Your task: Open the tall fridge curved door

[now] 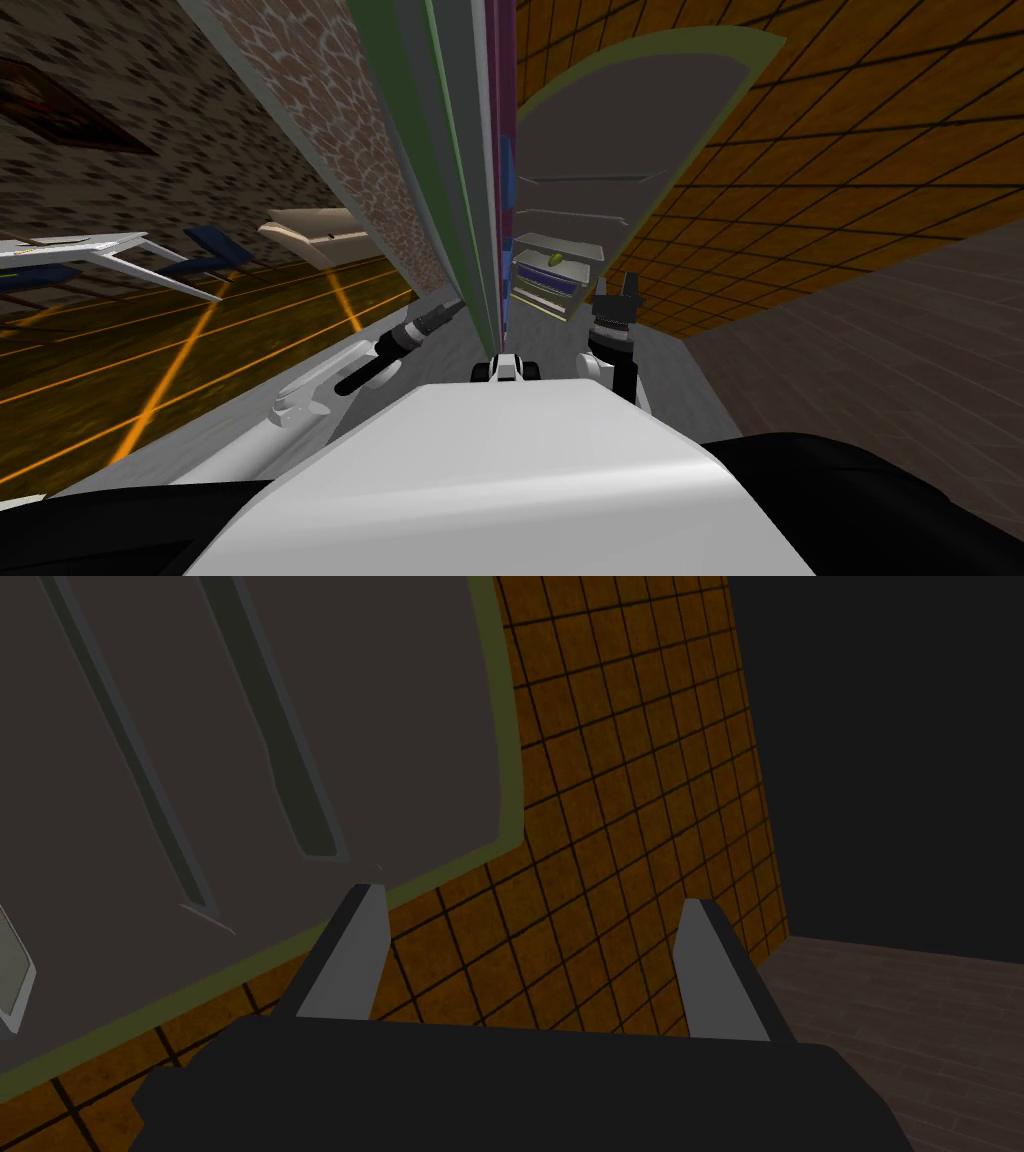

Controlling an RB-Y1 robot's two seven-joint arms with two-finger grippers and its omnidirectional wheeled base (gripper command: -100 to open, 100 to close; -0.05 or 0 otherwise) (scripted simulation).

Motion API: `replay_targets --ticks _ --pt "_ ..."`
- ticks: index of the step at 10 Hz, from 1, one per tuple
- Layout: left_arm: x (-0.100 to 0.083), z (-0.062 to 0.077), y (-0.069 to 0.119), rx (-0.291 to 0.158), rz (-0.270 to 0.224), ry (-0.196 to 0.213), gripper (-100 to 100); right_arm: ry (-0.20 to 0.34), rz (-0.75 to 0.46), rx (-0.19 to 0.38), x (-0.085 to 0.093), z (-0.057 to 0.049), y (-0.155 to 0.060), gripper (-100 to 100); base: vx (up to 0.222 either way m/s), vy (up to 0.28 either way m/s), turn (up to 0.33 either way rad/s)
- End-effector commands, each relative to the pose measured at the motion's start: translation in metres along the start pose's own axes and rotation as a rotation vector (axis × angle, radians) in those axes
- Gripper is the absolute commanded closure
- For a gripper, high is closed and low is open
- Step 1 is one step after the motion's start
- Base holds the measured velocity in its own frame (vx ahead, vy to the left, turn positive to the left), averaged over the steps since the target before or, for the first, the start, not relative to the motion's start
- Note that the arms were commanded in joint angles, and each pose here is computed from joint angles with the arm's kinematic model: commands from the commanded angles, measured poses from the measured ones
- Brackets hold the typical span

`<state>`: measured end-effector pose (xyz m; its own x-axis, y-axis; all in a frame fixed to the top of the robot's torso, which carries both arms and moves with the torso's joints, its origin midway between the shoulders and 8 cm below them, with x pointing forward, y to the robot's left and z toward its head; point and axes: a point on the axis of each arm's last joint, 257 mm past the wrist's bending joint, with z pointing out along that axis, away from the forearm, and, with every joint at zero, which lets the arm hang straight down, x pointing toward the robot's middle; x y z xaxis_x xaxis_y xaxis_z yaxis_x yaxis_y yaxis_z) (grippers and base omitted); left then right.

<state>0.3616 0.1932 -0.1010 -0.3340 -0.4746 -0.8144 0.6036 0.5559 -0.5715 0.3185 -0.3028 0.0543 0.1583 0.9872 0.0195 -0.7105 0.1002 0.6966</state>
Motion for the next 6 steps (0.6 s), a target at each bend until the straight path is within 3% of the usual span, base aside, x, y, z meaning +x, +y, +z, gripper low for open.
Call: replay_targets --ticks 1,6 --pt "-0.0004 0.0001 -0.0003 0.000 -0.001 0.000 0 0.000 0.000 0.000 0.0000 0.0000 0.0000 0 0.000 0.000 0.000" --pt "-0.0003 0.0001 -0.0003 0.000 -0.001 0.000 0 0.000 0.000 0.000 0.0000 0.0000 0.0000 0 0.000 0.000 0.000"
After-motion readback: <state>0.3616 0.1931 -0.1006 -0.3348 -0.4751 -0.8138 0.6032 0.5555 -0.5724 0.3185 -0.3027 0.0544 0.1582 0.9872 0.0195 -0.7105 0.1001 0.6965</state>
